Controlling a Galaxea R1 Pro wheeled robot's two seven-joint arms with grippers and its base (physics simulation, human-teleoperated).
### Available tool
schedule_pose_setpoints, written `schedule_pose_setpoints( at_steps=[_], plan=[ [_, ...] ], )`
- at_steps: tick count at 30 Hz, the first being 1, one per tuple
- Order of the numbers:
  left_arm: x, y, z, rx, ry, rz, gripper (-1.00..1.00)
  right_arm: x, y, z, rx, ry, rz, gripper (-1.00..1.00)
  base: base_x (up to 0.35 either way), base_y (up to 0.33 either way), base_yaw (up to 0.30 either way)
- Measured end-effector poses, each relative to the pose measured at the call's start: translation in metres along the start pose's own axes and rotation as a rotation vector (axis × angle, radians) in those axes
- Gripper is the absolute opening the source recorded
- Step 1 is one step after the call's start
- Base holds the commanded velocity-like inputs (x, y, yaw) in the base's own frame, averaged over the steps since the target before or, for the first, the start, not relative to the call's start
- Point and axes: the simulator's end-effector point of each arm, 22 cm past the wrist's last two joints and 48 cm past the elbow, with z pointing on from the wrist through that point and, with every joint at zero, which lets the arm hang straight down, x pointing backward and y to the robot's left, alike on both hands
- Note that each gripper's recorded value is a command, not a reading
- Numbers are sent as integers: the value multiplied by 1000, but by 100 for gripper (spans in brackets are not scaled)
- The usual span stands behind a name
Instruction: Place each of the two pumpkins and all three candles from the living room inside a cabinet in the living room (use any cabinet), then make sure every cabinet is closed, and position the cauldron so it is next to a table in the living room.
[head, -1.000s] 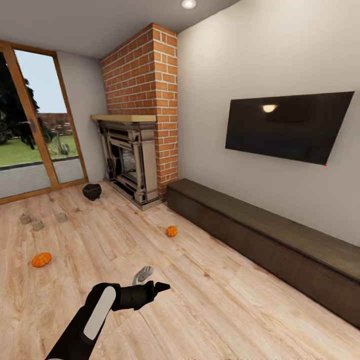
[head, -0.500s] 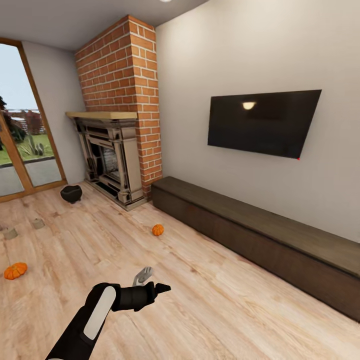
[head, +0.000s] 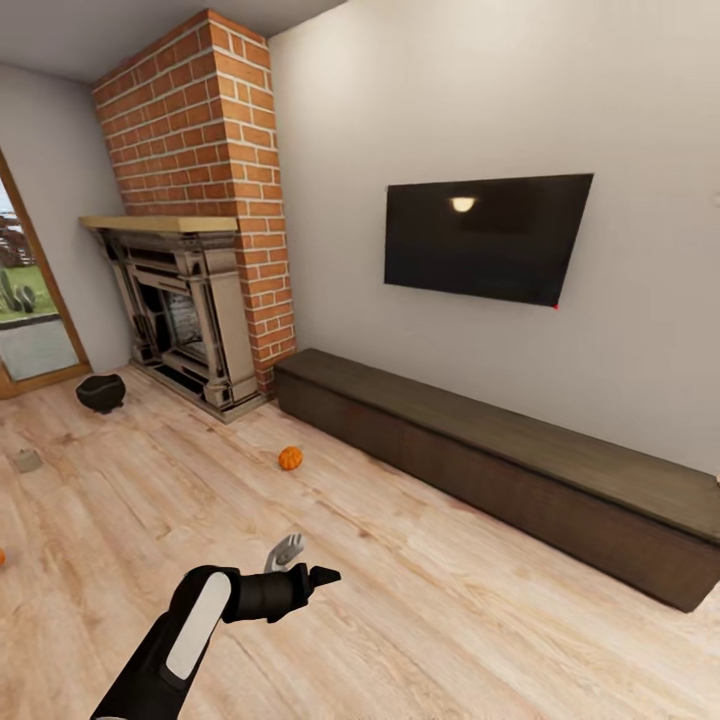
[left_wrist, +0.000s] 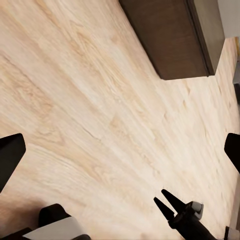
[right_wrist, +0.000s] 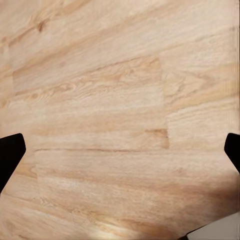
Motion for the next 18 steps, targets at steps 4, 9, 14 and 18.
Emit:
schedule_pose_setpoints(
  at_steps=[4,9,14,18],
  plan=[
    [0,2,1,-2,3,-4,100,2,-2,0,4,4,2,100,0,0,-201],
    [2,4,3,-4,8,-8,100,4,-3,0,8,8,2,100,0,0,-201],
    [4,6,4,-6,13,-11,100,1,-8,0,25,-9,-21,100,0,0,-202],
    [4,8,5,-7,15,-15,100,0,-10,0,31,-15,-27,100,0,0,-202]
  ],
)
